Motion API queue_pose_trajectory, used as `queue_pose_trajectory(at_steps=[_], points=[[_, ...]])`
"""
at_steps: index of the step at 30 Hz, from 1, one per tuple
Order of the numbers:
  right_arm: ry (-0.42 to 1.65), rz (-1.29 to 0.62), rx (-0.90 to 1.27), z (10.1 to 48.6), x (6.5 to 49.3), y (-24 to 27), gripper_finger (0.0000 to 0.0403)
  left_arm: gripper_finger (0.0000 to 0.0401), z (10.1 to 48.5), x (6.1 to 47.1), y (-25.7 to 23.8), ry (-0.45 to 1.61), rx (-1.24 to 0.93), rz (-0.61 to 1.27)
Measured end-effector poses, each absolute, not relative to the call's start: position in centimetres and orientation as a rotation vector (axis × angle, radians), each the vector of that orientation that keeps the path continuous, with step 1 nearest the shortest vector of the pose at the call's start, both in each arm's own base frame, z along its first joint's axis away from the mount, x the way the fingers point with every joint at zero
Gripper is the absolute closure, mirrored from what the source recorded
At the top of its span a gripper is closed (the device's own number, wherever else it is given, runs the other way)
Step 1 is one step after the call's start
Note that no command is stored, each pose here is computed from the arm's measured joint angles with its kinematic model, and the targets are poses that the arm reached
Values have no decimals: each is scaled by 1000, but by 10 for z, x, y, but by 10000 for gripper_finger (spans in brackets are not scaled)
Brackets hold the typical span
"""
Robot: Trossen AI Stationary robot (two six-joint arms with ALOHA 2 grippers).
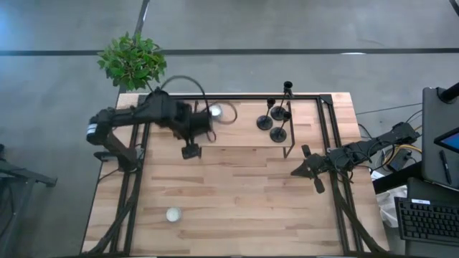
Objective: Pick & Place candle stick holders
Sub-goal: Put the red scented candle on the shelf
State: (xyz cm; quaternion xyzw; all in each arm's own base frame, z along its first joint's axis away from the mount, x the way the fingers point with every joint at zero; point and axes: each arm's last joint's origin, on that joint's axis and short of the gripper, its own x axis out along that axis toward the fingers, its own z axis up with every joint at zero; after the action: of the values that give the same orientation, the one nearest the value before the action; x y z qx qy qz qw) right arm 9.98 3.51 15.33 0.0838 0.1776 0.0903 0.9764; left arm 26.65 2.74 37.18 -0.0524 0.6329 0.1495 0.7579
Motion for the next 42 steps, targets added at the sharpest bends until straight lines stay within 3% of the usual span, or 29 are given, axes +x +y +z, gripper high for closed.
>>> queue_pose_trajectory(at_steps=[6, 12, 28, 35, 42], points=[[358, 182, 169, 153, 100, 35, 394, 25, 344, 251, 1, 1352, -150, 474], [358, 182, 169, 153, 100, 35, 394, 7, 320, 228, -2, 1263, -364, 538], [358, 182, 169, 153, 100, 35, 394, 1, 276, 171, -18, 1223, -670, 446], [358, 182, 169, 153, 100, 35, 394, 1, 267, 163, -31, 1172, -811, 481], [358, 182, 169, 153, 100, 35, 394, 1, 251, 169, -43, 1181, -813, 561]])
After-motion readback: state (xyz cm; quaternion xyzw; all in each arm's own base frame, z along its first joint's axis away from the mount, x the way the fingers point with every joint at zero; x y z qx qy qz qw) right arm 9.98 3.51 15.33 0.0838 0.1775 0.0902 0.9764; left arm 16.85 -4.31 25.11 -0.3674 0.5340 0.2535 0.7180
